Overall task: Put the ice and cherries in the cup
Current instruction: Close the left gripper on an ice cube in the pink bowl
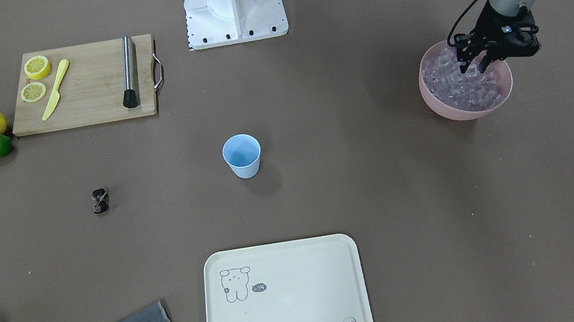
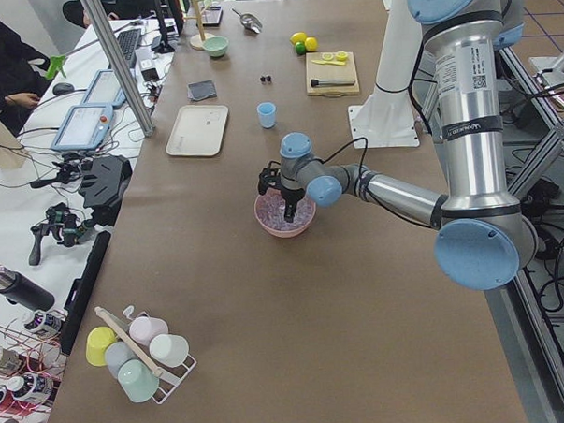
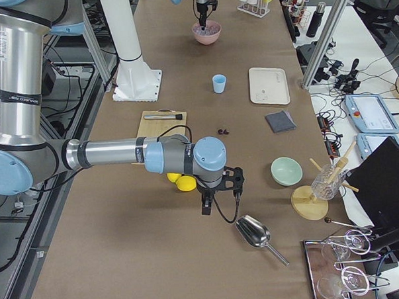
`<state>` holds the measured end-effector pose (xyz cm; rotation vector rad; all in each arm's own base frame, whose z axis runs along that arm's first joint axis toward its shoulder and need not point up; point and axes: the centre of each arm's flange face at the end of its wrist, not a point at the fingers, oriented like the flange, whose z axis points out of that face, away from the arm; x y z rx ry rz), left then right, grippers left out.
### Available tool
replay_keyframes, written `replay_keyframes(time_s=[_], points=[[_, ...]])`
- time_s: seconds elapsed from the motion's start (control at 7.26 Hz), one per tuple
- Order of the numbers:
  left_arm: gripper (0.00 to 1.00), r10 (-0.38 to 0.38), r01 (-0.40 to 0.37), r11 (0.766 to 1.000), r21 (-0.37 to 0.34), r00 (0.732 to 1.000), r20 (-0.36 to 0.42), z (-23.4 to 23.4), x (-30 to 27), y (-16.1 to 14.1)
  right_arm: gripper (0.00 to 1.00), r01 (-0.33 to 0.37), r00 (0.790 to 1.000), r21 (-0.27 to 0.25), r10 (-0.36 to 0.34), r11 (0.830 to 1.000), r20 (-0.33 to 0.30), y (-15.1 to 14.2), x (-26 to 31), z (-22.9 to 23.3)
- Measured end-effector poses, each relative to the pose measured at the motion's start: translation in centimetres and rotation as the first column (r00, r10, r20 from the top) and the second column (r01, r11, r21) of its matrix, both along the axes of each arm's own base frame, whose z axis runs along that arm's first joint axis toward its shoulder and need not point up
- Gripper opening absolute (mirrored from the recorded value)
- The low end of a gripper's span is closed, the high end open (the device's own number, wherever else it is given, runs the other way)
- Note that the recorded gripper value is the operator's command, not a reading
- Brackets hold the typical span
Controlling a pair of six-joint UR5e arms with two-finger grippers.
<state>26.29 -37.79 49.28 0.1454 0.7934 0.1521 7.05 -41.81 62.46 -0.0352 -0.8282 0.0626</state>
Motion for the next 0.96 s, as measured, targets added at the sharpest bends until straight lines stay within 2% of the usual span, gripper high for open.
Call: replay_keyframes(time_s=[0.28, 0.41, 0.96], points=[[0.05, -0.001, 0.001, 1.000, 0.004, 1.000, 0.002, 0.0, 0.1, 0.0, 1.00, 0.000, 1.000, -0.002, 0.000, 1.000, 0.000, 0.1, 0.0, 0.1], [0.00, 0.000, 0.000, 1.000, 0.006, 1.000, 0.000, -0.1, 0.1, 0.0, 1.00, 0.000, 1.000, -0.003, 0.000, 1.000, 0.000, 0.1, 0.0, 0.1], [0.00, -0.023, 0.024, 0.999, 0.042, 0.999, -0.037, -2.8, -1.5, 0.1, 1.00, -0.001, 1.000, -0.002, 0.001, 1.000, 0.000, 0.0, 0.1, 0.1]])
